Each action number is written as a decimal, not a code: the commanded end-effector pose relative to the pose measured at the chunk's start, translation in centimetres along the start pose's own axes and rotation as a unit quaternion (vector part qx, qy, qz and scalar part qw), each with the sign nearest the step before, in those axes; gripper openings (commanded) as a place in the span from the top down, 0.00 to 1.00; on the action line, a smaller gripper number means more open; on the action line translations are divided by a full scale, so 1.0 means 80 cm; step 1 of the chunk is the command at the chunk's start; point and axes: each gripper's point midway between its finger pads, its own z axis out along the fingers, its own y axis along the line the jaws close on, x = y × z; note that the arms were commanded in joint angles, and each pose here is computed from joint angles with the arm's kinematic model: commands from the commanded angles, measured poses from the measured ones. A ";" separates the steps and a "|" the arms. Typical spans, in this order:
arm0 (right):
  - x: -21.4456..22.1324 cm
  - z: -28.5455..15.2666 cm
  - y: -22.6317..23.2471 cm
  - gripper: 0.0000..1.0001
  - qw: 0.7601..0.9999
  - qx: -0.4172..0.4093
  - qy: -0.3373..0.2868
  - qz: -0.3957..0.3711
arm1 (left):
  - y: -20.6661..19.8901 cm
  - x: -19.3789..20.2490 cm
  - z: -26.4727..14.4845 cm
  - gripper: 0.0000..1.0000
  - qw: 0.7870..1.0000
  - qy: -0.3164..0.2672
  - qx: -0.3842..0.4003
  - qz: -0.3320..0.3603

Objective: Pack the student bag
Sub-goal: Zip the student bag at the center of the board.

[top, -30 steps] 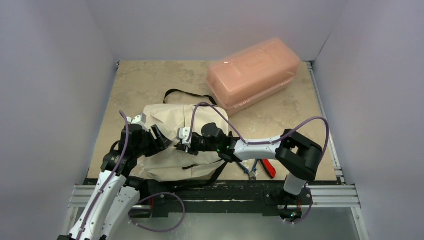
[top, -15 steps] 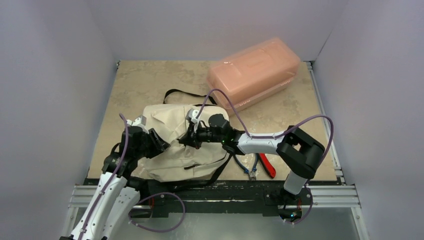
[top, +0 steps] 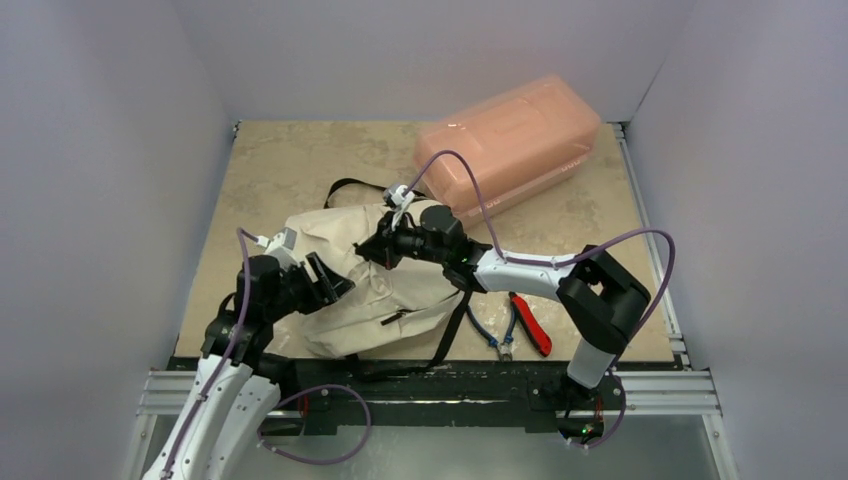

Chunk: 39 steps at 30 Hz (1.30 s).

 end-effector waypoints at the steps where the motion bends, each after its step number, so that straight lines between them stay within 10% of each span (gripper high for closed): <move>1: -0.097 0.003 0.018 1.00 0.994 -0.021 -0.108 -0.004 | -0.082 -0.018 -0.036 0.37 0.987 -0.014 0.137 0.087; 25: -0.088 -0.006 0.036 1.00 0.994 -0.046 -0.092 0.033 | -0.081 0.001 0.049 0.50 0.991 0.006 0.055 0.120; 31: -0.108 0.003 0.035 1.00 0.993 -0.037 -0.108 0.031 | -0.057 0.031 0.075 1.00 0.993 0.054 0.033 0.103; 39: -0.179 0.033 -0.049 1.00 0.981 0.096 -0.163 -0.034 | 0.001 0.069 0.046 1.00 0.995 0.069 -0.007 0.073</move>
